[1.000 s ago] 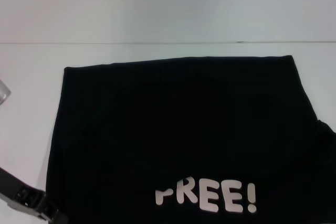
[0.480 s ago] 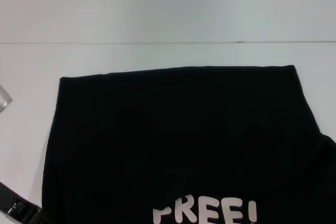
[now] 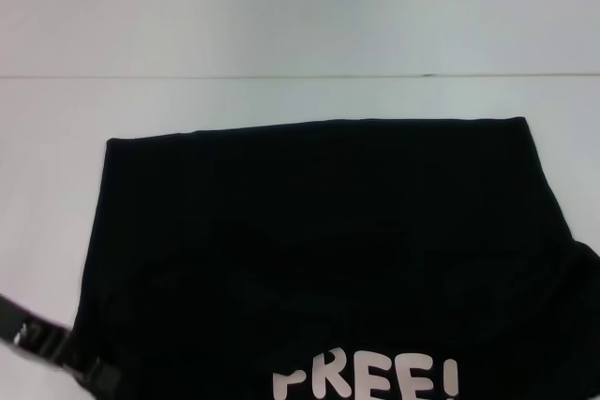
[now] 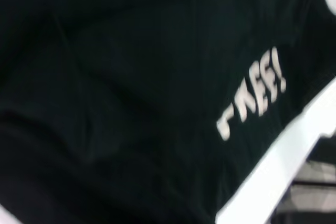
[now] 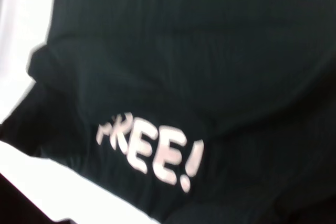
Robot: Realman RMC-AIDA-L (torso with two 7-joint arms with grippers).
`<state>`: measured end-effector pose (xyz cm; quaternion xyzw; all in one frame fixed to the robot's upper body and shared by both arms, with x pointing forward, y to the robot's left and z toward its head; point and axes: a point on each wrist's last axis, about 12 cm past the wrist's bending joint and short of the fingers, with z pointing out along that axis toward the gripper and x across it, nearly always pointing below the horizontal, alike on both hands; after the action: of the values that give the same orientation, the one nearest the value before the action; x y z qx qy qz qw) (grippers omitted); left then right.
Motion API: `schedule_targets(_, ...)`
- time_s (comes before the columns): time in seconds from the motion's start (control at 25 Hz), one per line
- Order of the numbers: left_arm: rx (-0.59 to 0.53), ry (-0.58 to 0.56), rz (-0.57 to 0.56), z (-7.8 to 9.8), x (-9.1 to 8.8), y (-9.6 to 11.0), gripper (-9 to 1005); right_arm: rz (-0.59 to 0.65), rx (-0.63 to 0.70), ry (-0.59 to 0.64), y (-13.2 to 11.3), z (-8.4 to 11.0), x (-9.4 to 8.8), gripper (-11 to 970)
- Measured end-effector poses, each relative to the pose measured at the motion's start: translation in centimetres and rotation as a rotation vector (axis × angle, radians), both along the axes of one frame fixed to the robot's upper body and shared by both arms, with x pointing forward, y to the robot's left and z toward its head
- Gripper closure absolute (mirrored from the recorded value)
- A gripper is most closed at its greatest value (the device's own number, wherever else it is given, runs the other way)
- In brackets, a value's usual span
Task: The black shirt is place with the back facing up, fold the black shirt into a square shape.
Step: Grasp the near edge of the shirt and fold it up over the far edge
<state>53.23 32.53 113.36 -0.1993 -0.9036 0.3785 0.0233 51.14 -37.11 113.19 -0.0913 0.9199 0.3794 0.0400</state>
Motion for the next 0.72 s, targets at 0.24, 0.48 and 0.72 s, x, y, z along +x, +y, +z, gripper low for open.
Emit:
schedule_targets(0.24, -0.045, -0.095, 0.158, 1.5, 1.8, 1.5, 908, -0.118, 0.06, -0.127, -1.8, 1.8, 1.3, 884)
schedule_targets(0.48, -0.035, -0.147, 0.249, 2.1, 3.6, 1.4, 905, -0.202, 0.055, -0.217, -2.0, 2.5, 3.2, 881)
schedule_targets(0.72, -0.052, -0.208, 0.343, 3.1, 5.3, 1.4, 901, -0.289, 0.095, -0.313, -2.3, 3.7, 5.0, 879)
